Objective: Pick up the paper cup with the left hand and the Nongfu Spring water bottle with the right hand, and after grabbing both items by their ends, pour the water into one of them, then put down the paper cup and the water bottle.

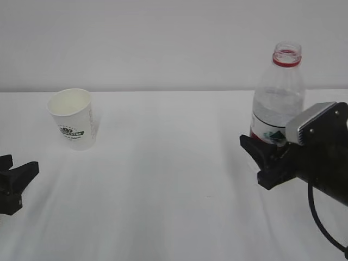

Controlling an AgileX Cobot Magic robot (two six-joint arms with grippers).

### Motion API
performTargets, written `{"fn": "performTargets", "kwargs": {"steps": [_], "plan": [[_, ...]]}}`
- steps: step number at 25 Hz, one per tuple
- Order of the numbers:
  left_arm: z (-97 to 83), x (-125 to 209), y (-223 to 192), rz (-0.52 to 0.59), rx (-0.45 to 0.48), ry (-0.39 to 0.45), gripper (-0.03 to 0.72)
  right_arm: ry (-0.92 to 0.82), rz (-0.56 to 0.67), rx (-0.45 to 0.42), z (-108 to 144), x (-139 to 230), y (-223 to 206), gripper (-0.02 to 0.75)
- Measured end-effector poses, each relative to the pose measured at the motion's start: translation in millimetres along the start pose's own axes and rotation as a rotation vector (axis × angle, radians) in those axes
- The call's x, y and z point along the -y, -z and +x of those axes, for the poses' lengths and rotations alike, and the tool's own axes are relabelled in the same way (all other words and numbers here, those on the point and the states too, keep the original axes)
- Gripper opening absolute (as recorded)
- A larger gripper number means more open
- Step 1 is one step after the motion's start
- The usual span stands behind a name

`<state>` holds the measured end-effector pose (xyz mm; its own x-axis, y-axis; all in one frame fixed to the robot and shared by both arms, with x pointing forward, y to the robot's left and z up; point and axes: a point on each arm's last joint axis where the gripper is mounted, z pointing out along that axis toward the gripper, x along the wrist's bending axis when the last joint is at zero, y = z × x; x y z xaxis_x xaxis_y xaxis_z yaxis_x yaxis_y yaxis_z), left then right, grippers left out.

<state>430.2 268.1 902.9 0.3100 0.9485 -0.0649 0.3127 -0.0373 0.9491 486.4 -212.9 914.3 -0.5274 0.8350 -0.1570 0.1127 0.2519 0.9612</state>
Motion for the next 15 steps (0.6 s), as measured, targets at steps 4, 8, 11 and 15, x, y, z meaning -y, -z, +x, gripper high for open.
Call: {"fn": "performTargets", "kwargs": {"steps": [4, 8, 11, 15], "plan": [[-0.2, 0, 0, 0.000, 0.002, -0.001, 0.433, -0.018, 0.042, 0.100, -3, 7, 18, 0.484], [-0.2, 0, 0, 0.000, 0.002, -0.001, 0.433, -0.039, 0.067, 0.150, -4, 12, 27, 0.484], [-0.2, 0, 0, 0.000, 0.002, -0.001, 0.433, -0.045, 0.080, 0.154, -4, 14, 30, 0.484], [-0.2, 0, 0, 0.000, 0.002, -0.001, 0.433, -0.045, 0.081, 0.153, -3, 14, 30, 0.483]]}}
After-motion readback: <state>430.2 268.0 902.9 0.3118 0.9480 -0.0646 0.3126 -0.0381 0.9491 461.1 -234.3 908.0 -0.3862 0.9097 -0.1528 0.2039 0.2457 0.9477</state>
